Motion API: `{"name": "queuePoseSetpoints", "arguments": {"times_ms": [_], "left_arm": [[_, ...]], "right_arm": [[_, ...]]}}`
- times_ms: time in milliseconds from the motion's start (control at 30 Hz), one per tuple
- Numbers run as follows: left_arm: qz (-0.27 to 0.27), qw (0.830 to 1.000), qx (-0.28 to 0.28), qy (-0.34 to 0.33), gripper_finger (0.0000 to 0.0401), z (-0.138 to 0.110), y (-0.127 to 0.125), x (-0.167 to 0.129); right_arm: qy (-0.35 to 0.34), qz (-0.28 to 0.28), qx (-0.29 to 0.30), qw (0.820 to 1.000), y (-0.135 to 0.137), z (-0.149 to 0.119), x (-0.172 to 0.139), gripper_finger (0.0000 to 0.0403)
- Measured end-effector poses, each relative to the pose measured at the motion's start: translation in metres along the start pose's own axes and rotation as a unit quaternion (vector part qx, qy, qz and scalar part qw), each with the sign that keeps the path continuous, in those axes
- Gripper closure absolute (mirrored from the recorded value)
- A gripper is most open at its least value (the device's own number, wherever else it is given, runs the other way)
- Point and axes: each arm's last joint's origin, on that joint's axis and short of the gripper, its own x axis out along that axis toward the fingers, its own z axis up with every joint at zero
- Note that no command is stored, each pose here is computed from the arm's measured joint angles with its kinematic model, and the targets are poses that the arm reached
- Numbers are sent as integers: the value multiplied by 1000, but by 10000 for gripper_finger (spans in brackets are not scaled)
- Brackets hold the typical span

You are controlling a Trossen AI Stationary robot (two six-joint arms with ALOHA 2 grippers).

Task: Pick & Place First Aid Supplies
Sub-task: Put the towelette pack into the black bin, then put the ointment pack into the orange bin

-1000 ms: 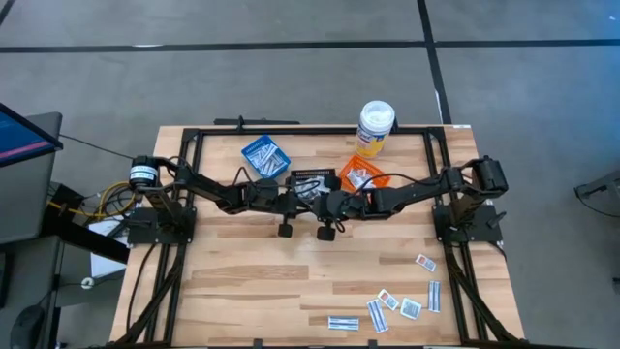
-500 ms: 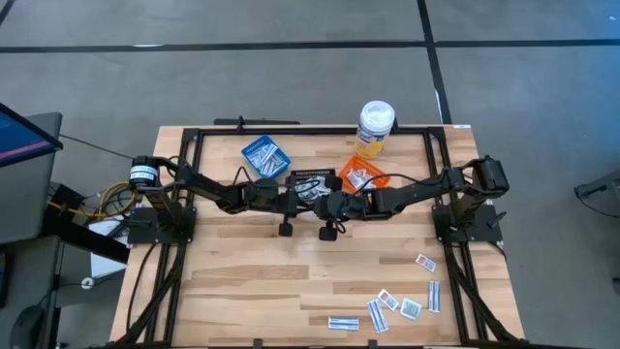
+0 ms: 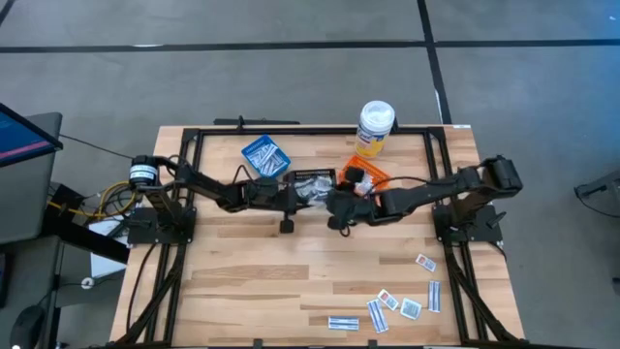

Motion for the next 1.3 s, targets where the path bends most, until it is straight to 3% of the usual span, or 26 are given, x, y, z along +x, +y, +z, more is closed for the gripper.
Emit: {"name": "queuePoseSetpoints", "arguments": {"times_ms": [233, 367, 433, 533, 767, 933, 1067, 1200, 1300], "left_arm": [[64, 991, -116, 3, 390, -4, 32, -1], [21, 982, -189, -11, 389, -5, 57, -2], [-9, 980, -197, -12, 383, -6, 63, -3], [-10, 983, -180, 14, 372, -12, 66, -5], [14, 985, -171, 24, 325, -14, 68, -5], [70, 990, -124, 17, 286, -11, 73, -6], [71, 993, -95, -11, 270, 5, 72, -12], [69, 993, -86, -45, 269, 24, 69, -23], [67, 992, -82, -62, 273, 36, 67, -32]], "right_arm": [[51, -5, 84, 995, -33, -14, -50, 300], [49, -2, 160, 986, -52, -23, -79, 306], [39, 6, 180, 983, -54, -30, -87, 309], [34, 24, 200, 979, -49, -45, -92, 312], [64, 177, 291, 938, -19, -64, -92, 311], [48, 234, 251, 938, 4, -58, -87, 311], [35, 245, 194, 949, 19, -57, -77, 311], [71, 321, 197, 924, 26, -47, -66, 305], [78, 347, 189, 915, 32, -37, -64, 292]]}}
